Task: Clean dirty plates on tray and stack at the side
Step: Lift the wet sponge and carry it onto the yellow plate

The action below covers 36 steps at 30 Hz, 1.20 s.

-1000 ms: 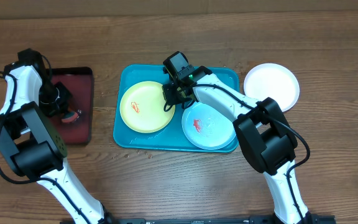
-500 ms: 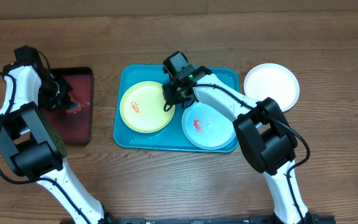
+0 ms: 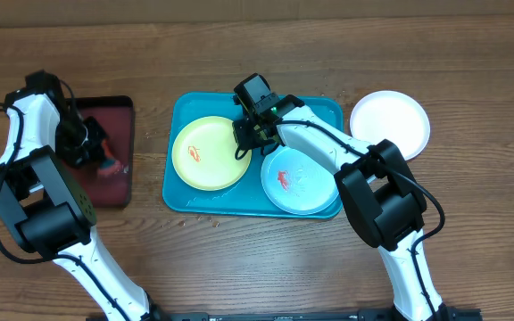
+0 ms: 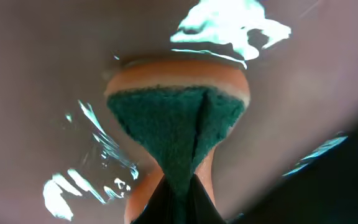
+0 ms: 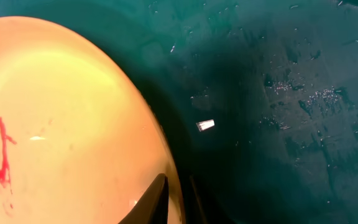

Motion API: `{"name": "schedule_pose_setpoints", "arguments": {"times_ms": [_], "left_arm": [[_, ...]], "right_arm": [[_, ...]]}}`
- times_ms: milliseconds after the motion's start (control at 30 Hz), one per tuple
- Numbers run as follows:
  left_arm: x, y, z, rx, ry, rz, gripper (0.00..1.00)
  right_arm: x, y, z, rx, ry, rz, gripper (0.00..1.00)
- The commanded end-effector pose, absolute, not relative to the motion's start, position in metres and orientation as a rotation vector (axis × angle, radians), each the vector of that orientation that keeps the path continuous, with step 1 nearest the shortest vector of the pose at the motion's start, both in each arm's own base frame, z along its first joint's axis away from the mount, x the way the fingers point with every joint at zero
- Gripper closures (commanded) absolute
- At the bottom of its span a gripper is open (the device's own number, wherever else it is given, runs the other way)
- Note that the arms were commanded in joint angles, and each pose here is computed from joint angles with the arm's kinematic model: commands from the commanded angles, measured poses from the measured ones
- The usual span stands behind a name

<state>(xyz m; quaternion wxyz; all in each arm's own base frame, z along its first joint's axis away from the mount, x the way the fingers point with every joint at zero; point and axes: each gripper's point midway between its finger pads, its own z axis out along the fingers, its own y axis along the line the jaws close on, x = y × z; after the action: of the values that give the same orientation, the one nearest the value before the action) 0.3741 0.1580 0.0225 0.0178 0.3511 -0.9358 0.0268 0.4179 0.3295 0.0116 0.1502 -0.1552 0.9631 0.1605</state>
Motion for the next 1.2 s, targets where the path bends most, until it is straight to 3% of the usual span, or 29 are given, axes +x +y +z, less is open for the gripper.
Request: {"name": "schedule_pose_setpoints", "arguments": {"times_ms": [0, 200, 467, 833, 1167], "left_arm": [[0.353, 0.195, 0.025, 1.218, -2.807, -0.280, 0.96], [0.371, 0.202, 0.024, 1.333, -2.846, -0.292, 0.96], [0.424, 0.136, 0.030, 1.095, -3.038, 0.458, 0.96], [0.382, 0.148, 0.031, 1.045, -2.921, 0.242, 0.96], [0.402, 0.155, 0.108, 1.154, -3.016, 0.246, 0.96]], "right_arm": [[0.413, 0.329, -0.001, -0.453, 2.792, 0.451, 0.86], [0.413, 0.329, -0.001, -0.453, 2.792, 0.451, 0.86], [0.412, 0.328, -0.002, -0.453, 2.800, 0.446, 0.86], [0.411, 0.328, -0.002, -0.454, 2.804, 0.445, 0.87], [0.413, 0.329, -0.002, -0.452, 2.795, 0.450, 0.90]]}}
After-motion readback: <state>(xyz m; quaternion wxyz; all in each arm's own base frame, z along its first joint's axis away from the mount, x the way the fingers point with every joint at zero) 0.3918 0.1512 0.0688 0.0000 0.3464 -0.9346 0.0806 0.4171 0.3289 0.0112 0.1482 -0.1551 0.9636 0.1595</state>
